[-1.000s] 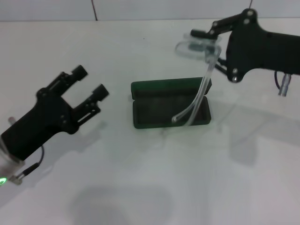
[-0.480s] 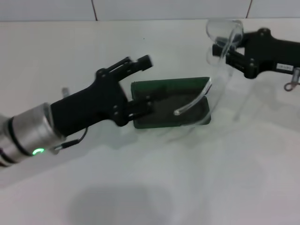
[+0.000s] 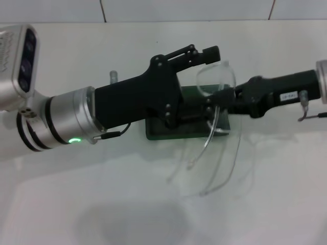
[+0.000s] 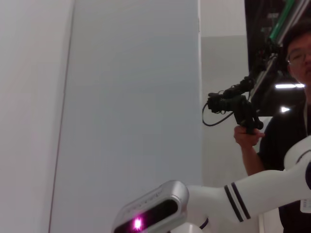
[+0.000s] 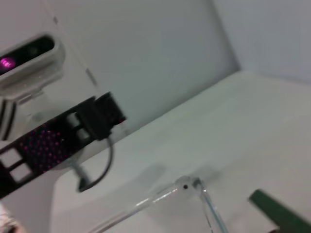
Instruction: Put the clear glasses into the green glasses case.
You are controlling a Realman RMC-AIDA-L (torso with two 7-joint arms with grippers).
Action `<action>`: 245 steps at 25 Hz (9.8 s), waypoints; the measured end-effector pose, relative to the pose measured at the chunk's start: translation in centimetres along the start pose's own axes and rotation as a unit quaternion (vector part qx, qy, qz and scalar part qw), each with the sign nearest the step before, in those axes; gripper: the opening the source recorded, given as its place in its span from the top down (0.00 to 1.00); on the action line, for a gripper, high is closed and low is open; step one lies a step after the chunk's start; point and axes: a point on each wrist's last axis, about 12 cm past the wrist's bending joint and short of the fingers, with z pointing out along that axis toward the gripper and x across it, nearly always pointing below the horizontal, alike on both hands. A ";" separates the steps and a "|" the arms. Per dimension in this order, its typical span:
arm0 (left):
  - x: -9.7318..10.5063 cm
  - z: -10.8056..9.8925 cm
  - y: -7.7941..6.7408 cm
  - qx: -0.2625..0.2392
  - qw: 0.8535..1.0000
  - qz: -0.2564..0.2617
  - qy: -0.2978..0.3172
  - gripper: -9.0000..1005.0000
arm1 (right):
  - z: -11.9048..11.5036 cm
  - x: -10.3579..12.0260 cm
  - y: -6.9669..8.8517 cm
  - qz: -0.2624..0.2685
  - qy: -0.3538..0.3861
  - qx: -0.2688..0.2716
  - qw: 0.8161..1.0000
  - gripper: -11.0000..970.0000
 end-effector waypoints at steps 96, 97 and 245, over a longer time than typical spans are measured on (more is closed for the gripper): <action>3.2 2.0 -2.6 0.053 0.997 -0.014 0.058 0.23 | -0.3 -0.1 1.3 -0.079 -0.066 0.000 0.995 0.87; 3.2 2.0 -2.7 0.053 0.997 -0.014 0.057 0.23 | -0.3 -0.1 1.3 -0.080 -0.058 -0.001 0.995 0.87; 1.1 -11.1 -0.6 -0.298 0.954 0.018 0.002 0.23 | 11.4 -1.5 9.0 -0.423 0.291 0.120 0.850 0.66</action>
